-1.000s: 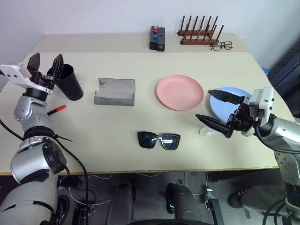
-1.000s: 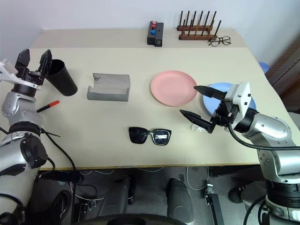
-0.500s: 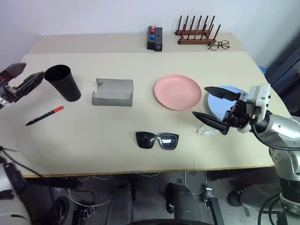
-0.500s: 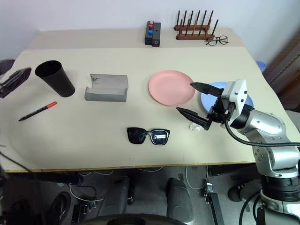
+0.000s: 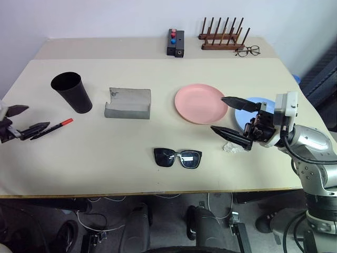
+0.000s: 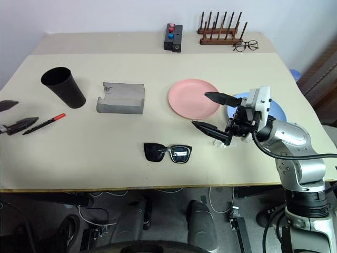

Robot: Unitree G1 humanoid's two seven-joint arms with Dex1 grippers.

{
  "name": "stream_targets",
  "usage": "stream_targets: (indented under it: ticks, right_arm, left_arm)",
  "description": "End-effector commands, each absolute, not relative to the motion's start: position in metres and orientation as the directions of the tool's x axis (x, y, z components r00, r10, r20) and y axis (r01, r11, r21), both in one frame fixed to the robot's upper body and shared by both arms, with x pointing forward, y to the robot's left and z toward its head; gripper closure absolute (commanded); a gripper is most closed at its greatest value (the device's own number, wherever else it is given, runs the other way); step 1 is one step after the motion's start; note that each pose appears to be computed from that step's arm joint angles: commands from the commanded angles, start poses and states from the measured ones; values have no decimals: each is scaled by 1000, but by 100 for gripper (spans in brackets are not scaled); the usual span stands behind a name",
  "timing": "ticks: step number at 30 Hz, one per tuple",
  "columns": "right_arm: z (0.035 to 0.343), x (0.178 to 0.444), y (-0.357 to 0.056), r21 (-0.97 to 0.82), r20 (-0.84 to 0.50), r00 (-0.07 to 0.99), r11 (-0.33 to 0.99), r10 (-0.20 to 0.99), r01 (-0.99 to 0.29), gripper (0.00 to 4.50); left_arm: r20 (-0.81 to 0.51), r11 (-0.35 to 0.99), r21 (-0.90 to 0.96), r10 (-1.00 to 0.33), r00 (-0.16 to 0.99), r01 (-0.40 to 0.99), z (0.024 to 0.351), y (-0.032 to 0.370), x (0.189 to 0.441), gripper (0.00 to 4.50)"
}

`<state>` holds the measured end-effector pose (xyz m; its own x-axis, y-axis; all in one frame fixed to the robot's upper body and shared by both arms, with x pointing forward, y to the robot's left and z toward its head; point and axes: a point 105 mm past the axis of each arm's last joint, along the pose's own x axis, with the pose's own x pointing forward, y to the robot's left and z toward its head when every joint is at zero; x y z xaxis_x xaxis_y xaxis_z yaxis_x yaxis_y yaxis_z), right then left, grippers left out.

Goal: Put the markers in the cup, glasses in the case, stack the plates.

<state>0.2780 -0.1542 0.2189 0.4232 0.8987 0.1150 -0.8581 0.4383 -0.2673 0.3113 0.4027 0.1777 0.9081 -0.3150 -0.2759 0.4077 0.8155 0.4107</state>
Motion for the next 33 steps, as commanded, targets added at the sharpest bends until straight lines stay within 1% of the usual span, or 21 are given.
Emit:
stream_targets:
  ticks: [1, 5, 8, 14, 19, 20, 23, 24, 26, 28, 31, 33]
  right_arm:
    - [227, 274, -156, -311, 133, 427, 447, 894, -839, 0]
    - [226, 272, -158, -315, 131, 444, 461, 887, -829, 0]
    - [226, 272, -158, -317, 130, 451, 468, 883, -825, 0]
    - [227, 271, -158, -321, 131, 458, 475, 879, -820, 0]
    - [228, 269, -161, -327, 128, 473, 487, 872, -810, 0]
    - [228, 268, -161, -328, 128, 476, 490, 870, -807, 0]
    - [229, 268, -162, -330, 129, 483, 497, 866, -803, 0]
    - [229, 268, -162, -329, 131, 486, 500, 864, -801, 0]
    - [229, 268, -162, -330, 130, 489, 502, 863, -799, 0]
    - [229, 268, -162, -329, 131, 491, 505, 861, -798, 0]
    - [230, 270, -162, -330, 133, 493, 507, 860, -796, 0]
    - [230, 271, -162, -331, 134, 494, 509, 859, -795, 0]
  left_arm:
    - [-247, 816, 454, -272, 930, 359, 178, 406, 318, 3]
    - [-285, 833, 411, -267, 920, 369, 155, 400, 323, 3]
    - [-297, 849, 360, -288, 910, 386, 145, 392, 330, 3]
    - [-317, 900, 249, -273, 908, 357, 126, 384, 341, 3]
    - [-393, 914, 225, -232, 890, 338, 107, 387, 338, 3]
    - [-407, 920, 182, -250, 879, 346, 104, 386, 336, 3]
    - [-450, 909, 151, -286, 846, 388, 98, 383, 331, 3]
    - [-454, 918, 135, -276, 847, 372, 97, 385, 331, 27]
    - [-470, 913, 161, -262, 843, 374, 97, 387, 330, 78]
    - [-462, 918, 155, -260, 848, 366, 99, 387, 331, 181]
    - [-463, 919, 138, -271, 844, 370, 100, 387, 331, 322]
    - [-469, 916, 133, -278, 839, 378, 99, 386, 330, 322]
